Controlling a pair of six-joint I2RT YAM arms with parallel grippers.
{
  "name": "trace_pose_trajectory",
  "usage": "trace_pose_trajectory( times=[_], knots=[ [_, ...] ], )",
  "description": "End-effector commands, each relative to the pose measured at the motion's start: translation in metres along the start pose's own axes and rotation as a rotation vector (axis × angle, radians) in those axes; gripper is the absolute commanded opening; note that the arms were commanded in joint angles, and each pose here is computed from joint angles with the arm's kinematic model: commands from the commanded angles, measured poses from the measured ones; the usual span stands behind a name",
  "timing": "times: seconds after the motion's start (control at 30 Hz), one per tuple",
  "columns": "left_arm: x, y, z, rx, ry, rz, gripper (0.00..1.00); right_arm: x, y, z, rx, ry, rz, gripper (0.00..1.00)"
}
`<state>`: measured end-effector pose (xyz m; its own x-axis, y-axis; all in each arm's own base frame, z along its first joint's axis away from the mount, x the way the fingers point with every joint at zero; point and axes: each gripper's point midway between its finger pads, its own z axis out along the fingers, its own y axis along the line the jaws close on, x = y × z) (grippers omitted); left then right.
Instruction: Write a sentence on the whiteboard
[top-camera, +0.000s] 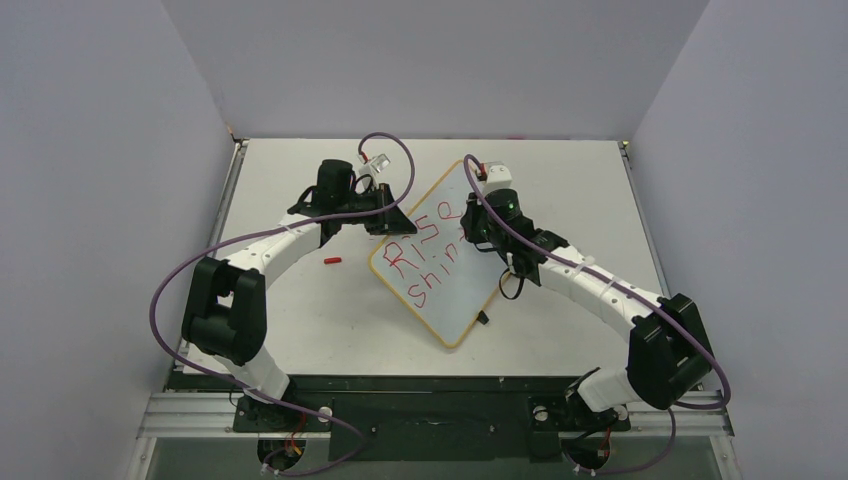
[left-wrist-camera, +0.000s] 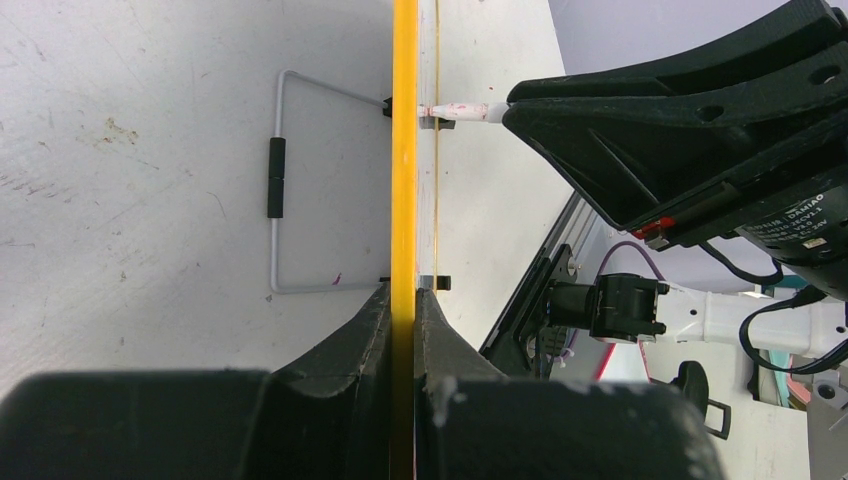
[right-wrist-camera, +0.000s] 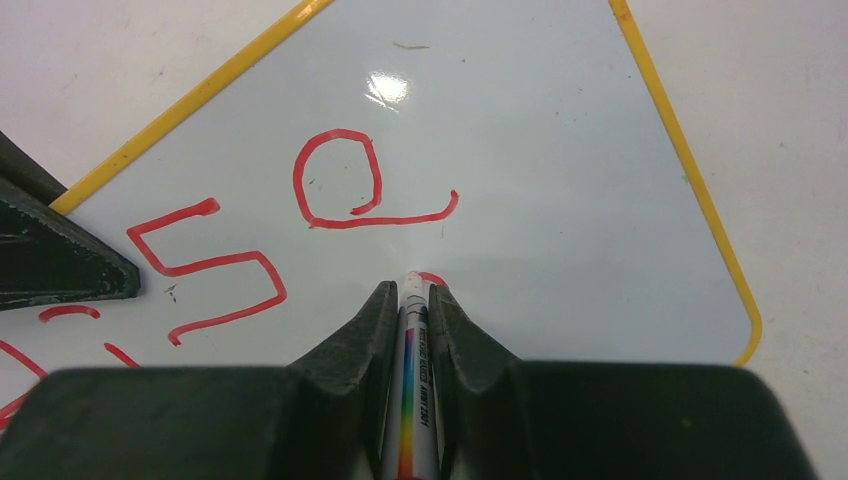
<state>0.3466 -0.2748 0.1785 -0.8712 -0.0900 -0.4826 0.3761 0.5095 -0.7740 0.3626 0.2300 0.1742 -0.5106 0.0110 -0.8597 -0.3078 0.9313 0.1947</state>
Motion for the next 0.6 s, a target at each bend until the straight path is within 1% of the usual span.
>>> trace_pose_trajectory(
  times=[0.0, 0.3, 0.57],
  knots=[
    [-0.020, -0.010, -0.006, 0.013, -0.066, 0.092, 0.00, 0.003, 0.022, -0.006, -0.083, 0.001, 0.023, 0.00],
    [-0.020, -0.011, -0.006, 0.013, -0.069, 0.093, 0.00, 0.025, 0.017, -0.019, -0.076, 0.037, 0.020, 0.00],
    [-0.021, -0.012, -0.007, 0.010, -0.071, 0.095, 0.00, 0.036, -0.002, -0.019, 0.003, 0.057, 0.003, 0.00]
  ],
)
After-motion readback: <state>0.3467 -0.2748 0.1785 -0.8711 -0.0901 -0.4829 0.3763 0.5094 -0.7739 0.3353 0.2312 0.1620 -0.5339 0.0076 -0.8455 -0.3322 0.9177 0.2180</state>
